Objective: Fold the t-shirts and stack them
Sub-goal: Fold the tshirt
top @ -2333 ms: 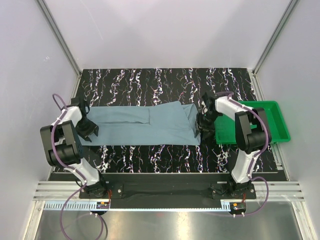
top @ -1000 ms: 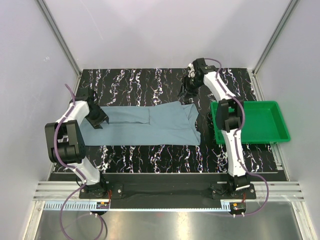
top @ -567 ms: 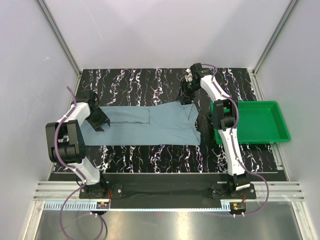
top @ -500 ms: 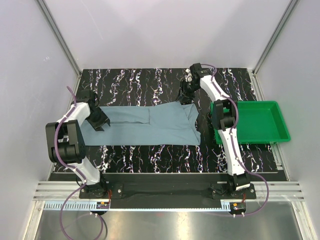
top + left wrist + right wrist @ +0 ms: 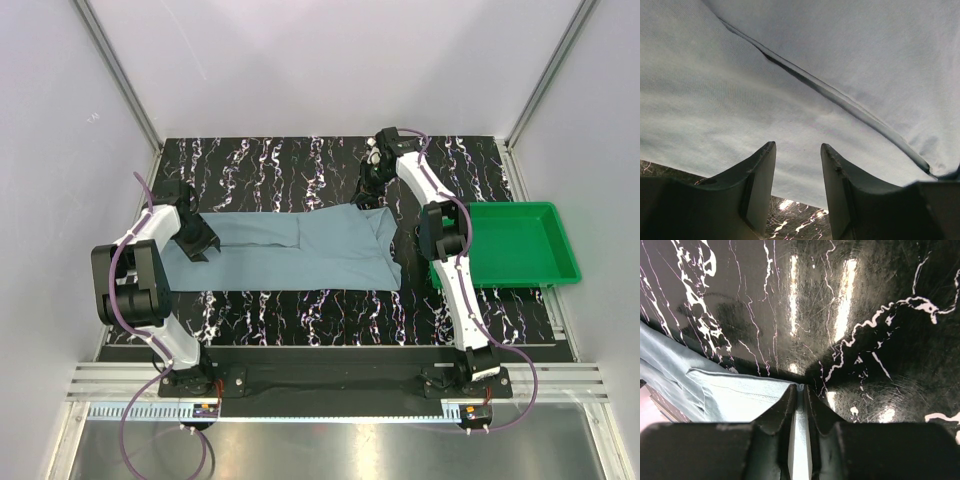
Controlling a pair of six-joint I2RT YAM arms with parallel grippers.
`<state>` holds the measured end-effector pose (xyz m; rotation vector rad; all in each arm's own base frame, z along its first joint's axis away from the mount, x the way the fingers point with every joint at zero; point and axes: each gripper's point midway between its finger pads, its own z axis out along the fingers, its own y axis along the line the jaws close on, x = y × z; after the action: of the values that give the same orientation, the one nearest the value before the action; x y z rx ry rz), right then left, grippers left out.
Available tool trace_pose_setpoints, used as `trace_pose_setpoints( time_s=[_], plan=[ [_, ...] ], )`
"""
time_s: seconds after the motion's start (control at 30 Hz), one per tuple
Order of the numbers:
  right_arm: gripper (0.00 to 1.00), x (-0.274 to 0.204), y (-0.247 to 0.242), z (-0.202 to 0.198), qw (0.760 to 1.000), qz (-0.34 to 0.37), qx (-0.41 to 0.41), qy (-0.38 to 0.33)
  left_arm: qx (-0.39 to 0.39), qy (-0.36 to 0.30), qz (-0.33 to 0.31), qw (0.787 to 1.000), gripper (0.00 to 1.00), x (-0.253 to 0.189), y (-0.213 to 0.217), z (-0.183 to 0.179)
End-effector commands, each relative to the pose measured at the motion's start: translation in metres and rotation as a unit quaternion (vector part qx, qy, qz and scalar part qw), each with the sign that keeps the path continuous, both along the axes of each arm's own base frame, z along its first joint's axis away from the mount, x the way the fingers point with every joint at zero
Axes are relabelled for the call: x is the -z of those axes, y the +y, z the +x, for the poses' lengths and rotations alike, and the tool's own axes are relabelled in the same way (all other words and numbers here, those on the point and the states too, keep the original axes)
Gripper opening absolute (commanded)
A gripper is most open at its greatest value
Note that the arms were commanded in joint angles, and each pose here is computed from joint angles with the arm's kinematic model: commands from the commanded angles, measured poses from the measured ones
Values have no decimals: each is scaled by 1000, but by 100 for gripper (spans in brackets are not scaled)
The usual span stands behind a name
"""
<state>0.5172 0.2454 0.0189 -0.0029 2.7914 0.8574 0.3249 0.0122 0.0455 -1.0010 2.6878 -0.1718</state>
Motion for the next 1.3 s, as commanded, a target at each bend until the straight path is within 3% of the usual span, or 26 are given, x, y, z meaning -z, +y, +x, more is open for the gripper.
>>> trace_pose_setpoints(
  time_s=[0.0,0.23,1.27],
  plan=[
    [16,-32,10,10,999,17,-4,-36,12,-24,-7,1000,46,-8,-5,5],
    [14,-72,20,-7,998,44,-6,-44,12,-26,-7,1000,46,-9,-5,5],
    [22,-76,29,-81,998,18,-55,-11,11,-20,-10,1000,46,-3,-6,1]
  ],
)
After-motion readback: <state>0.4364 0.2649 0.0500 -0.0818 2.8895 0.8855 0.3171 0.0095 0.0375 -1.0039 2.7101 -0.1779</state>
